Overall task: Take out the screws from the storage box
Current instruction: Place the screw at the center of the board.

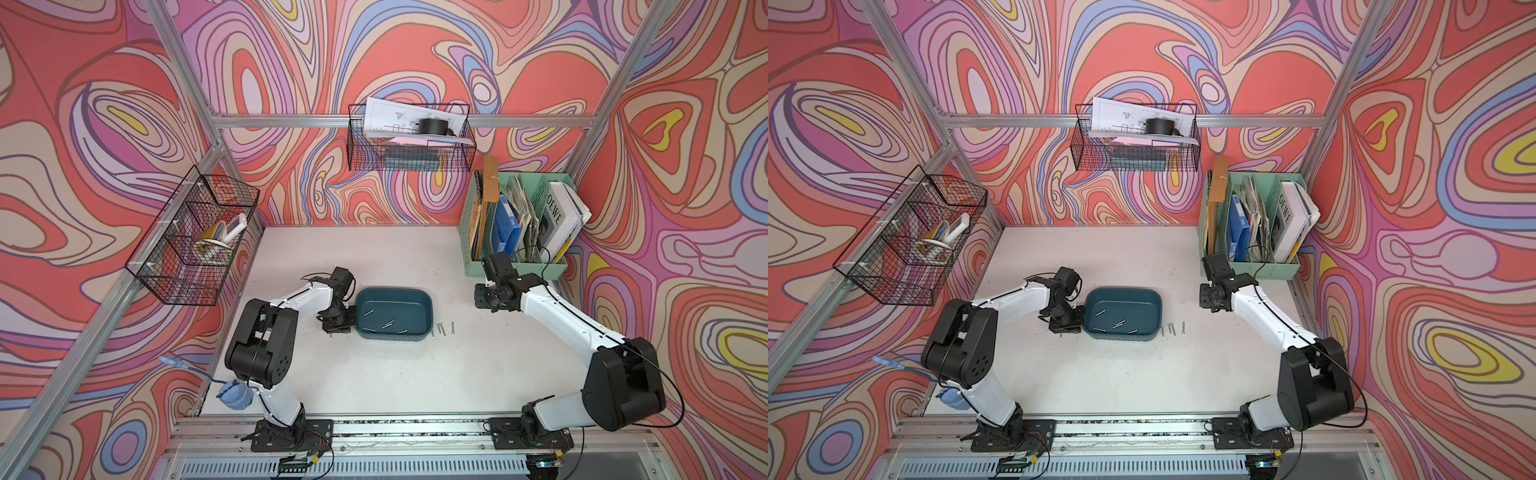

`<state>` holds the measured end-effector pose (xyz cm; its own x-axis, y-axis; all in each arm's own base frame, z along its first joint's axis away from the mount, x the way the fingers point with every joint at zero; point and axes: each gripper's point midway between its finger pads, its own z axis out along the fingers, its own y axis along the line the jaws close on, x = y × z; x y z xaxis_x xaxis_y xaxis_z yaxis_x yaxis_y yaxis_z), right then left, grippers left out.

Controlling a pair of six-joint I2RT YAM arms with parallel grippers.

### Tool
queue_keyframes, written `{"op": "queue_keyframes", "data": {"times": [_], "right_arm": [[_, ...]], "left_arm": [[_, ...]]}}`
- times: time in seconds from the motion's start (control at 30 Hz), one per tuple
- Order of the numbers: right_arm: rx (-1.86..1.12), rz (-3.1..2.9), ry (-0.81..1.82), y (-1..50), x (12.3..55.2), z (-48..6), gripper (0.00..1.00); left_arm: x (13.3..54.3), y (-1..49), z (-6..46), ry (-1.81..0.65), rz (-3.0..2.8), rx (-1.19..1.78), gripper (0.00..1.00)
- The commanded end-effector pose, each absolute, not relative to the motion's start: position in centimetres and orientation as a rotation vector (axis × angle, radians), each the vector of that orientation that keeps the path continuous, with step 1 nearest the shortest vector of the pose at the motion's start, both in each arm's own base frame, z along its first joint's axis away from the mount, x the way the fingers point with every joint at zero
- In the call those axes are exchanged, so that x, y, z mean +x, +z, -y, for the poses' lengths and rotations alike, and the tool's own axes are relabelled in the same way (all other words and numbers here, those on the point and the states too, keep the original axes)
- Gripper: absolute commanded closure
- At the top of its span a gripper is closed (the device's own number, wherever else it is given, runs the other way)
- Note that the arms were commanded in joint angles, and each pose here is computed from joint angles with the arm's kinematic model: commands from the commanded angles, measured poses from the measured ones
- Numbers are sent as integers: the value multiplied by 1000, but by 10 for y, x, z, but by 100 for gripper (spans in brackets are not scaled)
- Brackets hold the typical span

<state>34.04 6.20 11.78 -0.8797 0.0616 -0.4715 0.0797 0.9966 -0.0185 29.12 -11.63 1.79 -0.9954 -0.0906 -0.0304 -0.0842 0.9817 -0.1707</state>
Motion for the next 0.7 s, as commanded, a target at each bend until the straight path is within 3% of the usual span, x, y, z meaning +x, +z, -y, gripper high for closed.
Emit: {"op": "queue_keyframes", "data": {"times": [0.0, 0.3, 0.53, 0.67], "right_arm": [[124, -2635, -56, 122, 338, -58, 58], [117, -2640, -51, 120, 338, -59, 58], [116, -2633, -35, 121, 340, -61, 58], [111, -2637, -24, 117, 340, -63, 58]], "left_arm": [[291, 11, 113, -247, -3099, -170, 96], [302, 45, 107, -201, -3021, -159, 69], [324, 102, 102, -164, -2885, -99, 69], [336, 142, 81, -9, -2758, -80, 67]]}}
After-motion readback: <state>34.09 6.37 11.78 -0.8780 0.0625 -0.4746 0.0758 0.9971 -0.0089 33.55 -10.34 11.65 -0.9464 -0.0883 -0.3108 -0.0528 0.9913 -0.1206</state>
